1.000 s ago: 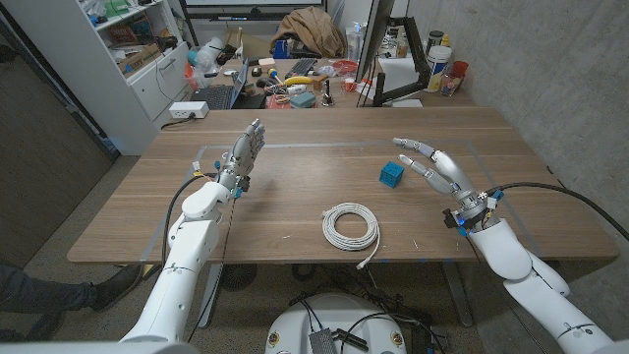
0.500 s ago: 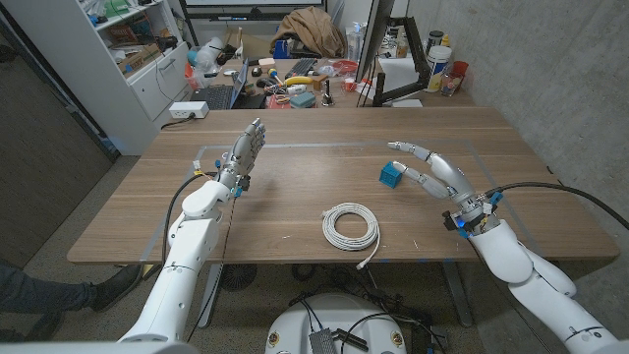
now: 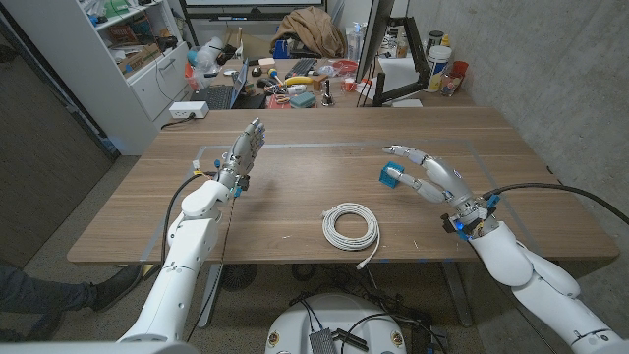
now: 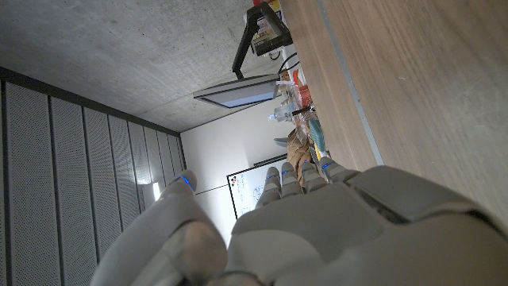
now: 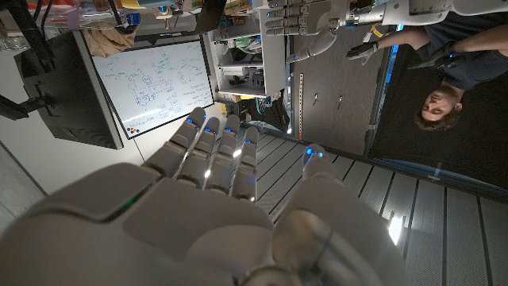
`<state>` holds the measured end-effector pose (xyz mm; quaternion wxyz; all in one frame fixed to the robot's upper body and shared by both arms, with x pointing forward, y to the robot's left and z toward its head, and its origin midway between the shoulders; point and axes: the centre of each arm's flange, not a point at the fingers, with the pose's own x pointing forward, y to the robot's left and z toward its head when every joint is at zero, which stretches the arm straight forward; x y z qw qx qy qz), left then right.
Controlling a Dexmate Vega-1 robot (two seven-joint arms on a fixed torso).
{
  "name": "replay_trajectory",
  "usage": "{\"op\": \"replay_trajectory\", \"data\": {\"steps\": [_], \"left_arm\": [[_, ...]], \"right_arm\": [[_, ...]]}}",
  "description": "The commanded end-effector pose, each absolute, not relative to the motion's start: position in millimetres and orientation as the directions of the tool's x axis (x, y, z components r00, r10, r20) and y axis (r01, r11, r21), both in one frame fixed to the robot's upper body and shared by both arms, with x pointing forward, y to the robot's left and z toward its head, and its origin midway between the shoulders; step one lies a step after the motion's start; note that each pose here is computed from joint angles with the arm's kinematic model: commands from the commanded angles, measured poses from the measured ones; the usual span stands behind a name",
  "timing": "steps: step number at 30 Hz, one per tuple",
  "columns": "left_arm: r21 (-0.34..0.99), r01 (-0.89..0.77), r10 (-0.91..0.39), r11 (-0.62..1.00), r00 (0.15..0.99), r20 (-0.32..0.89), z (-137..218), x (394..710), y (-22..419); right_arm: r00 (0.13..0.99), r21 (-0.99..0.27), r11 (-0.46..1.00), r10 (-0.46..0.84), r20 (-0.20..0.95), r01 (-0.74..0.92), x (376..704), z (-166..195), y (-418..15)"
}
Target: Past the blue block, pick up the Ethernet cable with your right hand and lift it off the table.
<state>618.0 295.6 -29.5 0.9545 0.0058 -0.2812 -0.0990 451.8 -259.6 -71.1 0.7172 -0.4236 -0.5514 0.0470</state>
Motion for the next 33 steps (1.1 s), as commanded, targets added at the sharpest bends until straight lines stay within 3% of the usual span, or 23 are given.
{"op": "replay_trajectory", "data": {"steps": [1,33], "left_arm": [[0.068,0.198,-0.203,0.978,0.822,0.532,-30,623,293],[0.070,0.192,-0.199,0.979,0.823,0.532,-28,622,294]], "right_arm": [[0.394,-0.685,0.594,0.560,0.729,0.422,445,-77,-254],[0.367,-0.721,0.435,0.649,0.666,0.539,440,-83,-243]]}}
